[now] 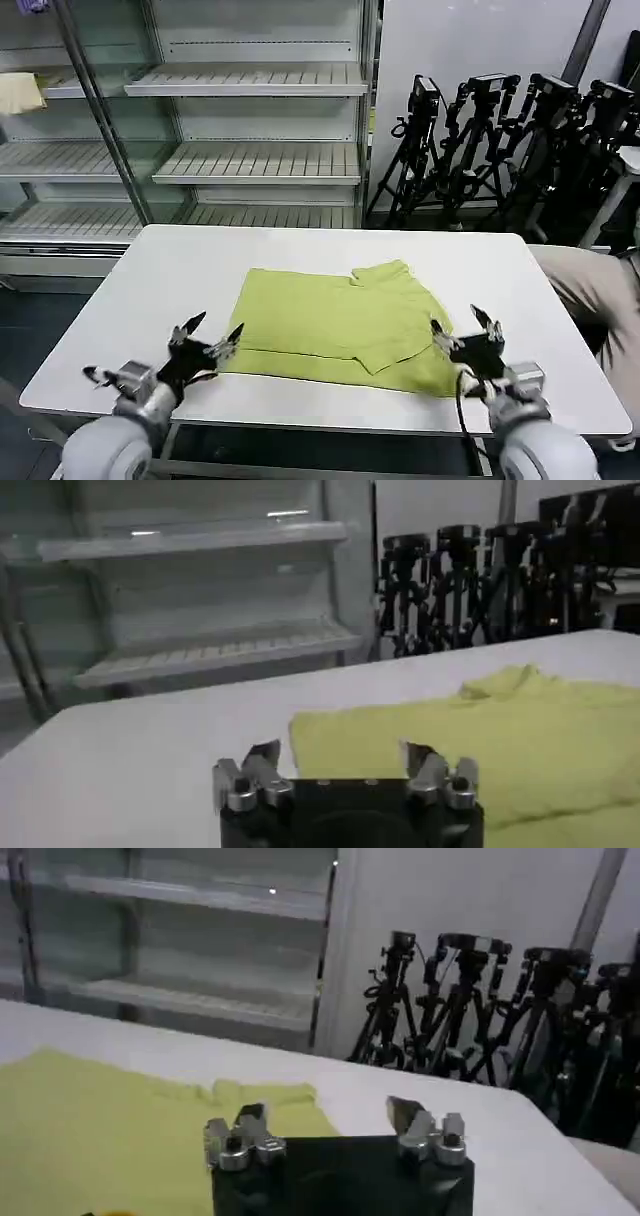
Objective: Fold and organize the clothes.
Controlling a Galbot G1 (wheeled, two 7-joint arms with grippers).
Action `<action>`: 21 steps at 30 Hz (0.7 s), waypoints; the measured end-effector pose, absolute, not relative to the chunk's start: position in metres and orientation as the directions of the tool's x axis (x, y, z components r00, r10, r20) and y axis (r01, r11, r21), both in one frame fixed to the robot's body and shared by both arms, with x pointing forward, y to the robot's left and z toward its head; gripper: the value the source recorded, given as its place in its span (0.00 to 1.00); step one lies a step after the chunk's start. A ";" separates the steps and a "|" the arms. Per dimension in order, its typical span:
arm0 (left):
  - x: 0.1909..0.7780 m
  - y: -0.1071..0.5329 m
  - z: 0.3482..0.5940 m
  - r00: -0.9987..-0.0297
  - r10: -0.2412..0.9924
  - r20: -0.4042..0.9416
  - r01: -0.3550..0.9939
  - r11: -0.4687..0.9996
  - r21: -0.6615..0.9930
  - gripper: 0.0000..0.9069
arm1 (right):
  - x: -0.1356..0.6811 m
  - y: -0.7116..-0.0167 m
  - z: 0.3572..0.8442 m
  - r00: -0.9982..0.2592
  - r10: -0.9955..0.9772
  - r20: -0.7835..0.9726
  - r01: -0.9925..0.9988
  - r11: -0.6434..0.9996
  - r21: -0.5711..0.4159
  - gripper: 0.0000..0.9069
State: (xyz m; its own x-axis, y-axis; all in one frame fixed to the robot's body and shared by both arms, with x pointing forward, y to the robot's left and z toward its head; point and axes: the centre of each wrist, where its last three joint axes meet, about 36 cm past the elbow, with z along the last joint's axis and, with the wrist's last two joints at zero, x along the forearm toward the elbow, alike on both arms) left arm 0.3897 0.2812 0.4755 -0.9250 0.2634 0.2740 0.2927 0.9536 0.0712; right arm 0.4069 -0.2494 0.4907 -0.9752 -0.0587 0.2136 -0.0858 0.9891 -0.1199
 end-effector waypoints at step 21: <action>0.568 0.298 0.459 -0.891 0.257 0.374 0.310 0.946 0.090 1.00 | 0.591 -0.195 0.467 -0.936 0.010 0.352 -0.008 0.999 -0.051 1.00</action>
